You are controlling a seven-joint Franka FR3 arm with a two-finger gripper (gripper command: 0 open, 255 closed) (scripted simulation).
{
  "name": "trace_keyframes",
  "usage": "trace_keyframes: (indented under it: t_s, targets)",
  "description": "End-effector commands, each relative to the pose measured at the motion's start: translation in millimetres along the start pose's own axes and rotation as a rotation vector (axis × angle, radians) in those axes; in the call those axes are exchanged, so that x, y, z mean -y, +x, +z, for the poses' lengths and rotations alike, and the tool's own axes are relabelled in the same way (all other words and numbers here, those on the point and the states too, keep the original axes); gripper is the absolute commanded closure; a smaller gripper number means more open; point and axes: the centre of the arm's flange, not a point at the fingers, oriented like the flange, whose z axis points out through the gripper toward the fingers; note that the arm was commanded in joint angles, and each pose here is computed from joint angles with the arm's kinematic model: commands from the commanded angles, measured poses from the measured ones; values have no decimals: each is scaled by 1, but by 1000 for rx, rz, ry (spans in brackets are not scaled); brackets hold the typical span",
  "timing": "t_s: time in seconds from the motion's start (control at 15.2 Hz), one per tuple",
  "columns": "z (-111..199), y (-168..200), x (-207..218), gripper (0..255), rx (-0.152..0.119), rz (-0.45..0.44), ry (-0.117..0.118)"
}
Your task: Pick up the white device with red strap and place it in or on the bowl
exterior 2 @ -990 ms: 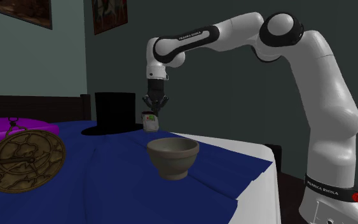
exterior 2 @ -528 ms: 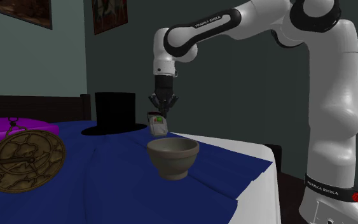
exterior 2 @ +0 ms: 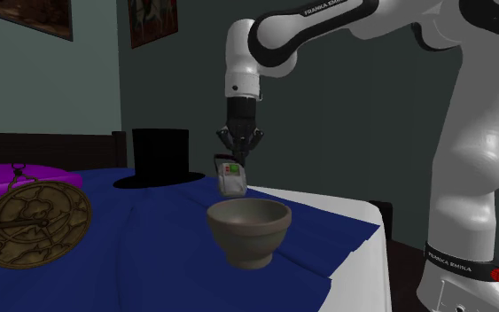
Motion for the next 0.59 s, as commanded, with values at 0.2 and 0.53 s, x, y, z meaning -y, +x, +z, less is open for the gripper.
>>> trace_keyframes:
  t_s: [0.2,0.53]
  targets:
    - [14,-45,-3,255,15,-5,-8]
    - [40,-47,-3,255,15,-5,-8]
